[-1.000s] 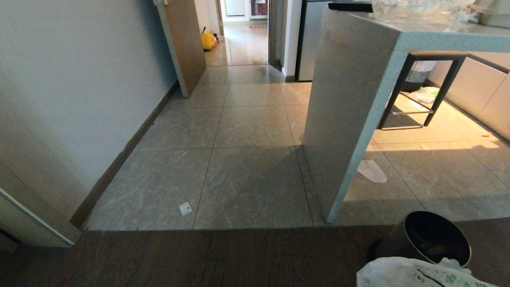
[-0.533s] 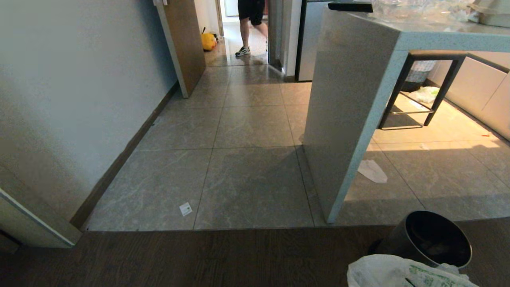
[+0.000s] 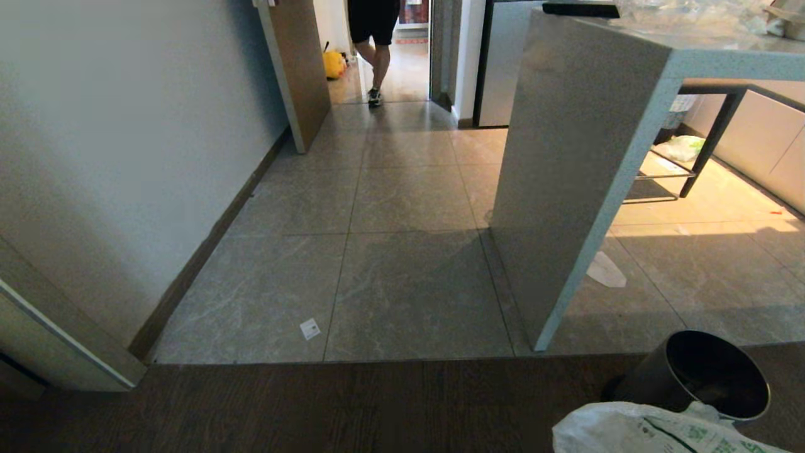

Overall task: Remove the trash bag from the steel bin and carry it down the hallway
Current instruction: Put the trash bag at the door

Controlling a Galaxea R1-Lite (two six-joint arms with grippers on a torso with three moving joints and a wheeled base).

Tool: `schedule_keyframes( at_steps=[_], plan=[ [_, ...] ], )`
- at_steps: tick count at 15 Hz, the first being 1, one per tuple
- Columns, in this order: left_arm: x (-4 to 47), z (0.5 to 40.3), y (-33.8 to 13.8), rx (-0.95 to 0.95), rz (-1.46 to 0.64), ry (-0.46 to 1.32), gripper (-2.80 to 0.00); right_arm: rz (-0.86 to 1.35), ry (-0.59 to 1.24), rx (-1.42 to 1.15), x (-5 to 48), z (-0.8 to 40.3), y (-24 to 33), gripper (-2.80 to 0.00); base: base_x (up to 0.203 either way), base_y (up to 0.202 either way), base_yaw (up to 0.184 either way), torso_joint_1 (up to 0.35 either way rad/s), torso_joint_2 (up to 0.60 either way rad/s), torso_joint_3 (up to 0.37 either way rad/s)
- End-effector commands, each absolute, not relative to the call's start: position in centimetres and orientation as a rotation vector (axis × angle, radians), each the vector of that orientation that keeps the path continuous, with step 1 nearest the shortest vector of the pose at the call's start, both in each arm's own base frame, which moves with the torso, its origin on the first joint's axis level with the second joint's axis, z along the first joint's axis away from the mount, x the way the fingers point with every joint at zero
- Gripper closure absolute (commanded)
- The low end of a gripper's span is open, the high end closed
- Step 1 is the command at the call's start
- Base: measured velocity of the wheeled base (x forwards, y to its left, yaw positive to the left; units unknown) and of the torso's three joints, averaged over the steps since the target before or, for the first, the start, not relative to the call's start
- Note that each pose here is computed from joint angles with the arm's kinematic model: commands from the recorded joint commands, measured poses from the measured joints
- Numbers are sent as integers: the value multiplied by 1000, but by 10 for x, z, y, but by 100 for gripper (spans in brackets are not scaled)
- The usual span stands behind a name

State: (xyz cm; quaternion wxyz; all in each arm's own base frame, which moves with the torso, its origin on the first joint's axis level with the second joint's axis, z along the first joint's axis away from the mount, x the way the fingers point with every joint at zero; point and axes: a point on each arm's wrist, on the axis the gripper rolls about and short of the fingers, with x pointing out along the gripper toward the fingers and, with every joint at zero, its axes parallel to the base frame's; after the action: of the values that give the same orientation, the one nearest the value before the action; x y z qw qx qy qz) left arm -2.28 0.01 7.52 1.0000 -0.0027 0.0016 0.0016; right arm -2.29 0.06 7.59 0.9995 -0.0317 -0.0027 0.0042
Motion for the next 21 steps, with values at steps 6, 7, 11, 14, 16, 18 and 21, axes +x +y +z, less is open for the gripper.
schedule_keyframes(
  at_steps=[6,7,11,14,16,18,21],
  plan=[
    [-23,75,0,-6,3,3,0,8,-5,-64,-23,76,1,0,0,0,0,0,0,0],
    [-23,75,0,-6,3,3,0,8,-5,-64,-23,76,1,0,0,0,0,0,0,0],
    [-23,75,0,-6,3,3,0,8,-5,-64,-23,76,1,0,0,0,0,0,0,0],
    [-23,75,0,-6,5,5,0,8,-5,-64,-23,76,1,0,0,0,0,0,0,0],
    [-23,75,0,-6,3,3,0,8,-5,-64,-23,76,1,0,0,0,0,0,0,0],
    [-23,75,0,-6,3,4,0,8,-5,-64,-23,76,1,0,0,0,0,0,0,0],
    [-23,75,0,-6,3,3,0,8,-5,-64,-23,76,1,0,0,0,0,0,0,0]
  ],
)
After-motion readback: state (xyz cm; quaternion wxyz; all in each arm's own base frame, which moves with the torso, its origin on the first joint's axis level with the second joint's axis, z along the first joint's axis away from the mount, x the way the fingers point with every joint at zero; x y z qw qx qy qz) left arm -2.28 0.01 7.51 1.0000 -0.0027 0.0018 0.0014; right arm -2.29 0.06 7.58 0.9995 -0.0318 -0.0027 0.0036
